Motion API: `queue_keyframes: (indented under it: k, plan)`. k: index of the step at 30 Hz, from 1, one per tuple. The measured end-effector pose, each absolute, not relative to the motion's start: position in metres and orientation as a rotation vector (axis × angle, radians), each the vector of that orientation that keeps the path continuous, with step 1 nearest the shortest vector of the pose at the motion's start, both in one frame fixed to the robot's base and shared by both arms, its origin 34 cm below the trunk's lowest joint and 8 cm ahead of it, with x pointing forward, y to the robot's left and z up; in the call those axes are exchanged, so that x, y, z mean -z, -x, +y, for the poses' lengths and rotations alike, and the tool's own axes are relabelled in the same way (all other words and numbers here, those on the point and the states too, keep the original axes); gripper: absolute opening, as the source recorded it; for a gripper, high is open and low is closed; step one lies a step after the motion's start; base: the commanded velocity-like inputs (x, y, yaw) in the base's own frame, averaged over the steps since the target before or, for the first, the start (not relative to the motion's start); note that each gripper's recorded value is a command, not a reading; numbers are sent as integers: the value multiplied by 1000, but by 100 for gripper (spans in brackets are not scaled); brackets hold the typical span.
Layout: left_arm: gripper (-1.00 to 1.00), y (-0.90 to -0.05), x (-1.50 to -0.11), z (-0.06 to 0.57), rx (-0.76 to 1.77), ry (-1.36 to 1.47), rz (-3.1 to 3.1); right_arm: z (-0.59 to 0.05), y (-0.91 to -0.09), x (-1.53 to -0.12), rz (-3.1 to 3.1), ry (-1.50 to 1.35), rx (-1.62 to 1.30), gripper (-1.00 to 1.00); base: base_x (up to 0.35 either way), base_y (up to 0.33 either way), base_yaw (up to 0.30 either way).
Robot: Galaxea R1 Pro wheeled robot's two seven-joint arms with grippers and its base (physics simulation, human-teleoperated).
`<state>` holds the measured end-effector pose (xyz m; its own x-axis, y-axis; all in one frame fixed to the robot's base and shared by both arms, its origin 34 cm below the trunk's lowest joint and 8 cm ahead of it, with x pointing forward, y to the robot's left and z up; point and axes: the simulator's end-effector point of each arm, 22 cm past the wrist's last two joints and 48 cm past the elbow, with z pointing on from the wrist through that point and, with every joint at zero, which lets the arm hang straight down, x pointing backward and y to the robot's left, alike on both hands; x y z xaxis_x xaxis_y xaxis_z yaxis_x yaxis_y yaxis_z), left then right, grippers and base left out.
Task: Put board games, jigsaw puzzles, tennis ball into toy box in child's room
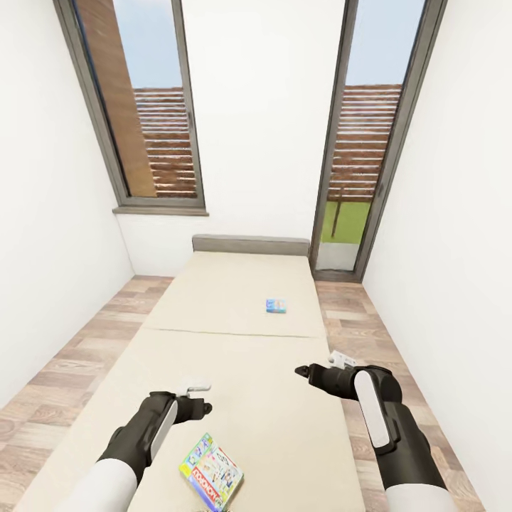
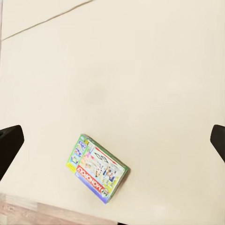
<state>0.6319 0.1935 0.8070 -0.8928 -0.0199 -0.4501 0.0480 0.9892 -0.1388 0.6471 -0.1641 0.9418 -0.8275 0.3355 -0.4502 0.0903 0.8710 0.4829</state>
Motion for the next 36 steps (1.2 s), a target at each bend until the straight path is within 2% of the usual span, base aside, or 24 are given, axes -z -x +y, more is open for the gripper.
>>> queue_keyframes:
  k: [24,36]
  plan:
    - [100,-630,-786,189,208,-18,2661,-163,-647,-924,2533,-317,-610,100,0,0,0]
    - [100,-644,-793,150,252,-37,2618,-163,-645,-913,2554,-321,-606,100,0,0,0]
